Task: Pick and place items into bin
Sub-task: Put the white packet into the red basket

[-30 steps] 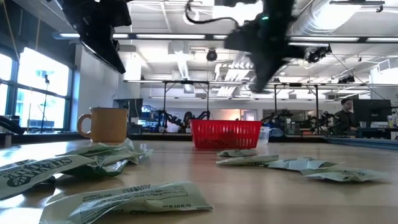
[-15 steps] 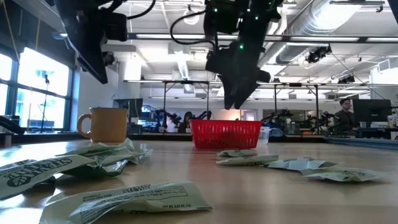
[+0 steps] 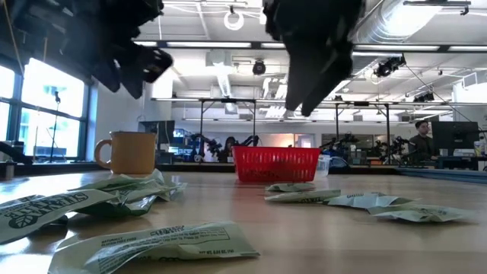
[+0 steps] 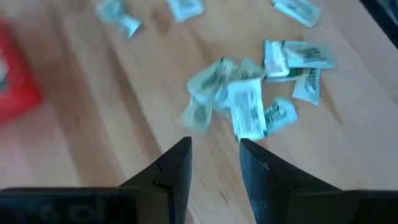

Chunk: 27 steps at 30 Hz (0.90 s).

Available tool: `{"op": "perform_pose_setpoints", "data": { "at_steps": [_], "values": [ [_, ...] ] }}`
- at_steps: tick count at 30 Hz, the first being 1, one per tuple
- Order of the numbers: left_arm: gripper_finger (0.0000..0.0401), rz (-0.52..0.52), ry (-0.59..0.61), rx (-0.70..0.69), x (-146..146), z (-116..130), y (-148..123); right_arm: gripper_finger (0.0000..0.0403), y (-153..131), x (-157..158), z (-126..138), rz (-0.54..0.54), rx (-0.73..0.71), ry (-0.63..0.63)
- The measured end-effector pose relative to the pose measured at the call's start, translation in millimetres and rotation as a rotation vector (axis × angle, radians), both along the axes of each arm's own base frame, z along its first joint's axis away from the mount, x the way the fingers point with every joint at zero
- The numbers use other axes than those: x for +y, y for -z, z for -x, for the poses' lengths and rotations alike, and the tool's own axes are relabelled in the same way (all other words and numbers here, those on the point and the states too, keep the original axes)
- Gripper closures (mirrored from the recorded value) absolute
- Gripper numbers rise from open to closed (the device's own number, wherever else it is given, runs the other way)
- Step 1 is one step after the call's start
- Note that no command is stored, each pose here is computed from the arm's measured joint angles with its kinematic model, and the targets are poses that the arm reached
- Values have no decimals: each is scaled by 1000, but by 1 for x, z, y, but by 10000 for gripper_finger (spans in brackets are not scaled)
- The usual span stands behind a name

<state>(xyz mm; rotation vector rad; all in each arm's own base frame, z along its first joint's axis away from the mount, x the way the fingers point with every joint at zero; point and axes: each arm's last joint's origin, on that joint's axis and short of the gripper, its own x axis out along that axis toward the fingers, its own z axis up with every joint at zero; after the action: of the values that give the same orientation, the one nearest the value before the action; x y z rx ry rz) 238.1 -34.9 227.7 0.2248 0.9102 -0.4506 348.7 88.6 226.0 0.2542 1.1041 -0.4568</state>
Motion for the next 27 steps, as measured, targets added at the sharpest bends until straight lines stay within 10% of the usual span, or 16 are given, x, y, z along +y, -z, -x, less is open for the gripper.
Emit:
{"op": "perform_pose_setpoints", "data": {
  "at_steps": [11, 27],
  "values": [
    [233, -153, 204, 82, -21, -36, 63, 84, 3, 48, 32, -66, 25, 265],
    [233, -247, 177, 27, -30, -48, 76, 12, 3, 60, 50, 111, 85, 169]
  ]
}}
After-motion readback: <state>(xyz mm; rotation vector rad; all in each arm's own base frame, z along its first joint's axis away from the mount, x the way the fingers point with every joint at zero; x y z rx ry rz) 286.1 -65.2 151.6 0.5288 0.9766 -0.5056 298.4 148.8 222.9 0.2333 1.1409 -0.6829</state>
